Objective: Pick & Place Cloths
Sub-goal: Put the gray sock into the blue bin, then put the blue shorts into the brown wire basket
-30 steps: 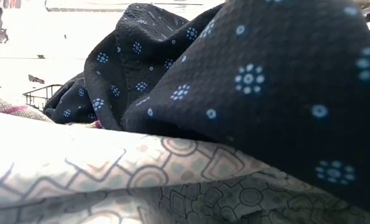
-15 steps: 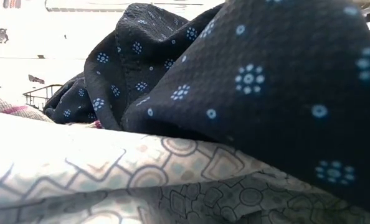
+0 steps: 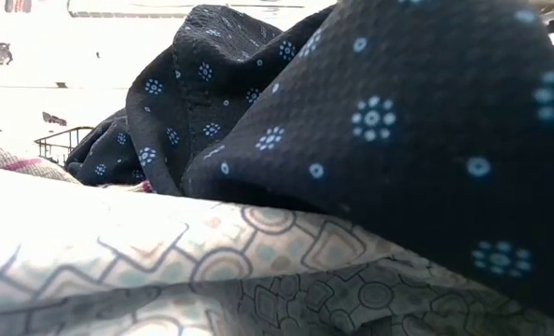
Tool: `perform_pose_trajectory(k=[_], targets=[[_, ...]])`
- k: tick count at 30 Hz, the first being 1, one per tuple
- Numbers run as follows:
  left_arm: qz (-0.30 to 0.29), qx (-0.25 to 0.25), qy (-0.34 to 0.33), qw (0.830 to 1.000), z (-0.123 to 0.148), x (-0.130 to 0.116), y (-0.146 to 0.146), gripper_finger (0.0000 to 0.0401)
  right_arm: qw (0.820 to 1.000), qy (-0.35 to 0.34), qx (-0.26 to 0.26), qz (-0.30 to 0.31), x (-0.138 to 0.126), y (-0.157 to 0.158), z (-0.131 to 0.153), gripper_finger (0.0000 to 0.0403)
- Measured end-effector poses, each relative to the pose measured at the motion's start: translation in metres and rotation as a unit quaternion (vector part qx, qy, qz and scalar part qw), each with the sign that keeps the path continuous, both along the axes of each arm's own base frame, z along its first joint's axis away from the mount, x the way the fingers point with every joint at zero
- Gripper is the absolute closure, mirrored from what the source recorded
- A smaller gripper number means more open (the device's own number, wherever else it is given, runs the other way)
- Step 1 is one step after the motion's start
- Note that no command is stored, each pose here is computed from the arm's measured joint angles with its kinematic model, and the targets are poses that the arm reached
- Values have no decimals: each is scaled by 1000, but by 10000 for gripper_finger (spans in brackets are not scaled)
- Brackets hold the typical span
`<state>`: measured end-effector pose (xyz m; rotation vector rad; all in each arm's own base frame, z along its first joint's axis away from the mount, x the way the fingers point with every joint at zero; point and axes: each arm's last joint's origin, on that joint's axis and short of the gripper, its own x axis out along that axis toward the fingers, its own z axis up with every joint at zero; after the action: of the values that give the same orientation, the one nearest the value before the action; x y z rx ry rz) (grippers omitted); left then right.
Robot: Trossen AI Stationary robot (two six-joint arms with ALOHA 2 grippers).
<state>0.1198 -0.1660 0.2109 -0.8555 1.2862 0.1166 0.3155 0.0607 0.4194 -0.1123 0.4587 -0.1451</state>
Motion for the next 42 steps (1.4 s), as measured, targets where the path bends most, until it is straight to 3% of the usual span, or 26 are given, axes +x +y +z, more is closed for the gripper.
perform_pose_trajectory(k=[6, 12, 22, 26, 30, 35, 42], targets=[[14, -14, -10, 1000, 2, 6, 1, 171, 1000, 0, 0, 0, 0, 0, 0, 344], [20, -58, -134, 989, 25, 23, 12, 171, 1000, 1, 0, 2, 0, 1, 0, 344], [80, 10, -328, 941, 65, 49, 75, 185, 1000, 16, 8, 22, -8, 17, -1, 344], [103, 27, -376, 921, 74, 62, 94, 185, 996, 78, 43, -2, -17, 21, -13, 344], [95, 23, -428, 899, 85, 68, 107, 185, 981, 170, 70, -55, -15, 23, -39, 336], [112, 26, -489, 864, 104, 57, 123, 185, 962, 260, 43, -69, 2, 32, -75, 287], [143, 12, -555, 819, 128, 22, 136, 185, 913, 389, 31, -117, 6, 47, -120, 159]])
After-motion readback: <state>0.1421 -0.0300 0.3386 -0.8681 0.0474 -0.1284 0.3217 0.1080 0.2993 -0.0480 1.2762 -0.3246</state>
